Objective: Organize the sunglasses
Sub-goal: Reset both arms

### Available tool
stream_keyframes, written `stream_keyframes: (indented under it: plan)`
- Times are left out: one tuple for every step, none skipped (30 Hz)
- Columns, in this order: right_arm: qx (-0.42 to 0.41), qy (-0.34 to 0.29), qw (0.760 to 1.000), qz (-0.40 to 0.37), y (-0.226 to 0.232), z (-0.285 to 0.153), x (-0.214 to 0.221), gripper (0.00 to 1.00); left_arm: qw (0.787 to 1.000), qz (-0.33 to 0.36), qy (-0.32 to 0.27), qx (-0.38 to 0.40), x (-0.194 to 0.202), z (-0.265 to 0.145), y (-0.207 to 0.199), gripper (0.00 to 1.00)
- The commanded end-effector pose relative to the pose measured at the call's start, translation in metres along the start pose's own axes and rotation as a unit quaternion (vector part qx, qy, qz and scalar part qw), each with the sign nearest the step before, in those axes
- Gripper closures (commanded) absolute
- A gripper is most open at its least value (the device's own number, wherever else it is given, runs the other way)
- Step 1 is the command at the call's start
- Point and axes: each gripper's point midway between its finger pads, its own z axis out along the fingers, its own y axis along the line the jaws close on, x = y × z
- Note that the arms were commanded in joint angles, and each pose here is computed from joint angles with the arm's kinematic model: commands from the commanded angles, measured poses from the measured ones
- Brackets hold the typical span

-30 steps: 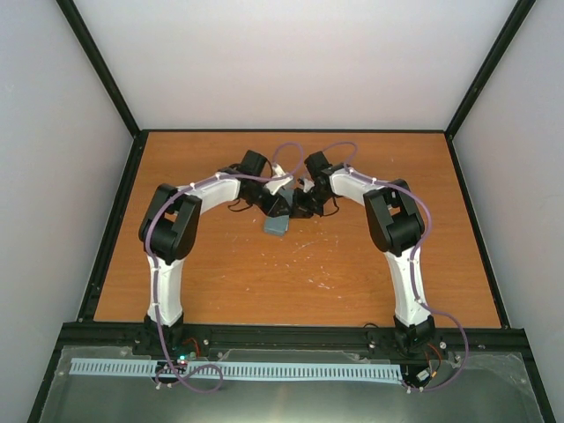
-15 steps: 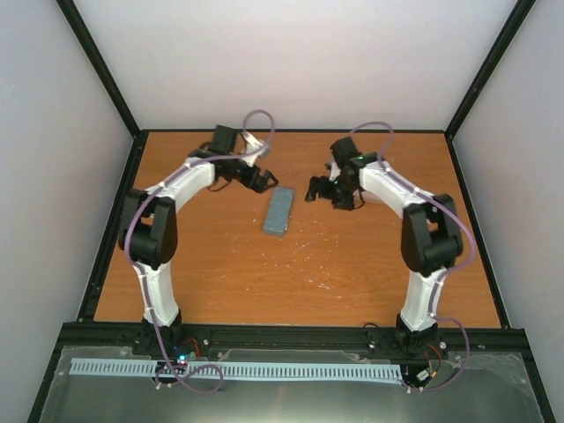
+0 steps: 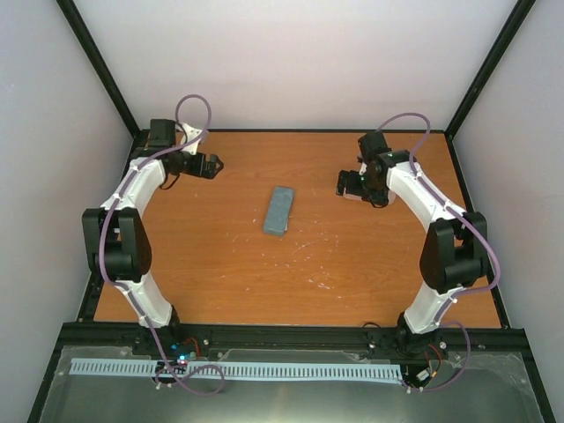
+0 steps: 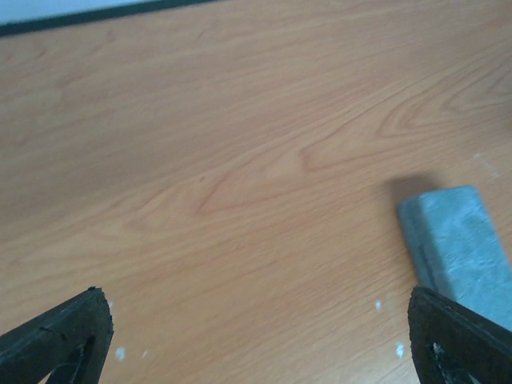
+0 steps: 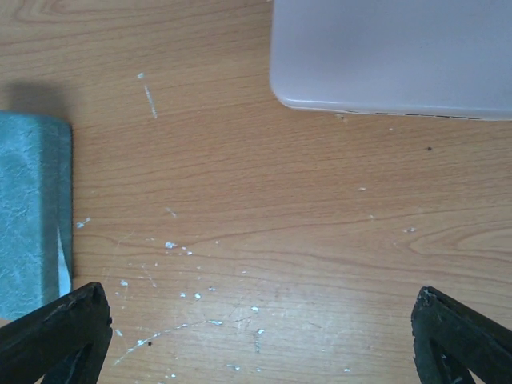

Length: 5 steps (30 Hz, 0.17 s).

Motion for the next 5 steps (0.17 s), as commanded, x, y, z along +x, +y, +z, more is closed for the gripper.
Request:
stream_keyframes:
  plan:
    - [0.023,-0.007,1.000,0.005,-0.0110,-0.0047,-0.0062,0.00,0.999,0.013,0.027,-0.013,0.0130,-0.0061,0.0075,0.01]
    - [0.025,-0.008,1.000,0.005,-0.0113,-0.0056,-0.0074,0.00,0.999,0.016,0.030,-0.012,0.0134,-0.0053,0.0081,0.01]
    - [0.033,-0.007,0.999,0.006,-0.0137,-0.0053,-0.0078,0.00,0.999,0.015,0.033,-0.013,0.0136,-0.0037,0.0094,0.01]
    - [0.034,-0.011,0.999,0.004,-0.0140,-0.0062,-0.0096,0.00,0.999,0.012,0.038,-0.013,0.0142,-0.0017,0.0107,0.00]
    - [0.029,-0.017,0.999,-0.004,-0.0118,-0.0081,-0.0118,0.00,0.999,0.009,0.045,-0.011,0.0165,0.0006,0.0108,0.00]
